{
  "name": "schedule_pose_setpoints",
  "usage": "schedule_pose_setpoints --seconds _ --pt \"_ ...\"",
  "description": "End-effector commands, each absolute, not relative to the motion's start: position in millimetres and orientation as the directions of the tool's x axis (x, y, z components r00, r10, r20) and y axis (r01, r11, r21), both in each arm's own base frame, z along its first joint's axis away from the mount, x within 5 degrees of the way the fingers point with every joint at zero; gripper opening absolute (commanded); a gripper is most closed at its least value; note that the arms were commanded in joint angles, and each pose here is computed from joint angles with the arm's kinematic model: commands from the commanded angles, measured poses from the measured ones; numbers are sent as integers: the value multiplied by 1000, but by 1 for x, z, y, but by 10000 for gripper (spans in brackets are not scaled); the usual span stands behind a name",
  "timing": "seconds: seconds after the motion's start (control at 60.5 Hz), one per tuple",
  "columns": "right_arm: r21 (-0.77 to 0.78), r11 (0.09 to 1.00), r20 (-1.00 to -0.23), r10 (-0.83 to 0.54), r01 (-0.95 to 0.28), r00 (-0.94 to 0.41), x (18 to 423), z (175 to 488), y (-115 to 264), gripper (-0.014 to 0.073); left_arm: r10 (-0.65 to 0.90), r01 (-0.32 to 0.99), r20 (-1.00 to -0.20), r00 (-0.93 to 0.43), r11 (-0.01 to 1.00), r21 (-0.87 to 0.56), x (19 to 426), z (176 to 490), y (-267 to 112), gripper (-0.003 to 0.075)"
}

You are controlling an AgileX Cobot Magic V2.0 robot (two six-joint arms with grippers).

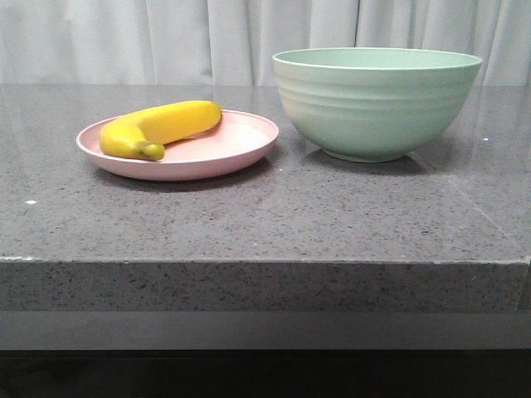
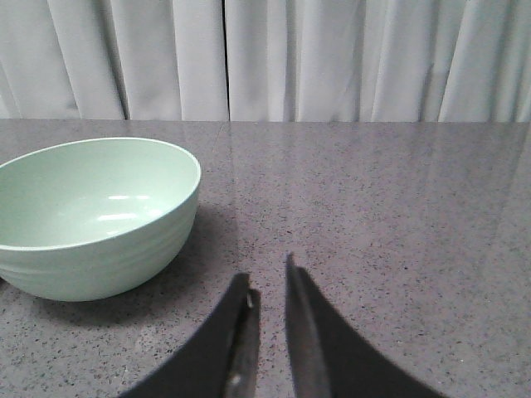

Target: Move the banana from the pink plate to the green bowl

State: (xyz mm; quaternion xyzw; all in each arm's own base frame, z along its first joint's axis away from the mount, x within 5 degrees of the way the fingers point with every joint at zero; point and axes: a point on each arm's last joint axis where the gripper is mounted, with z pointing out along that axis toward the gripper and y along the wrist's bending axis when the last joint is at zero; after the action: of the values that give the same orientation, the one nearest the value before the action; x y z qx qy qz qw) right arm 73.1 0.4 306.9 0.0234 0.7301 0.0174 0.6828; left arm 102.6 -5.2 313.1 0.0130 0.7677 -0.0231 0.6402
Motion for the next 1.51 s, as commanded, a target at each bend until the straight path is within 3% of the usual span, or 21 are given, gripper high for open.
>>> schedule_pose_setpoints --seconds 0.0,0.066,0.116,0.347,0.414,0.513,0.778,1.009,1.489 --pt "50 999 -998 49 22 26 74 324 -1 338 -31 43 -997 -73 998 -34 104 332 -5 630" --pt "50 999 -998 49 22 26 74 324 -1 426 -31 43 -997 -73 998 -34 104 332 -5 696" --pt "50 999 -998 49 22 26 74 324 -1 455 -31 43 -997 -71 998 -34 104 333 -5 694" --pt "50 999 -998 49 22 26 74 324 -1 456 -198 64 -972 -126 976 -207 105 329 -8 647" --pt "50 999 -998 49 22 27 74 324 -1 455 -303 74 -930 -209 943 -325 110 327 -13 646" --pt "50 999 -998 49 22 28 74 325 -1 455 -337 80 -864 -373 916 -392 122 328 -21 639" --pt "50 999 -998 49 22 28 74 325 -1 455 -215 165 -759 -615 906 -390 177 364 -36 638" --pt "50 999 -998 49 22 28 74 325 -1 455 -31 310 -724 -689 890 -333 232 382 -66 638" --pt "50 999 -998 49 23 29 74 325 -1 455 245 431 -597 -764 882 -190 323 345 -153 638"
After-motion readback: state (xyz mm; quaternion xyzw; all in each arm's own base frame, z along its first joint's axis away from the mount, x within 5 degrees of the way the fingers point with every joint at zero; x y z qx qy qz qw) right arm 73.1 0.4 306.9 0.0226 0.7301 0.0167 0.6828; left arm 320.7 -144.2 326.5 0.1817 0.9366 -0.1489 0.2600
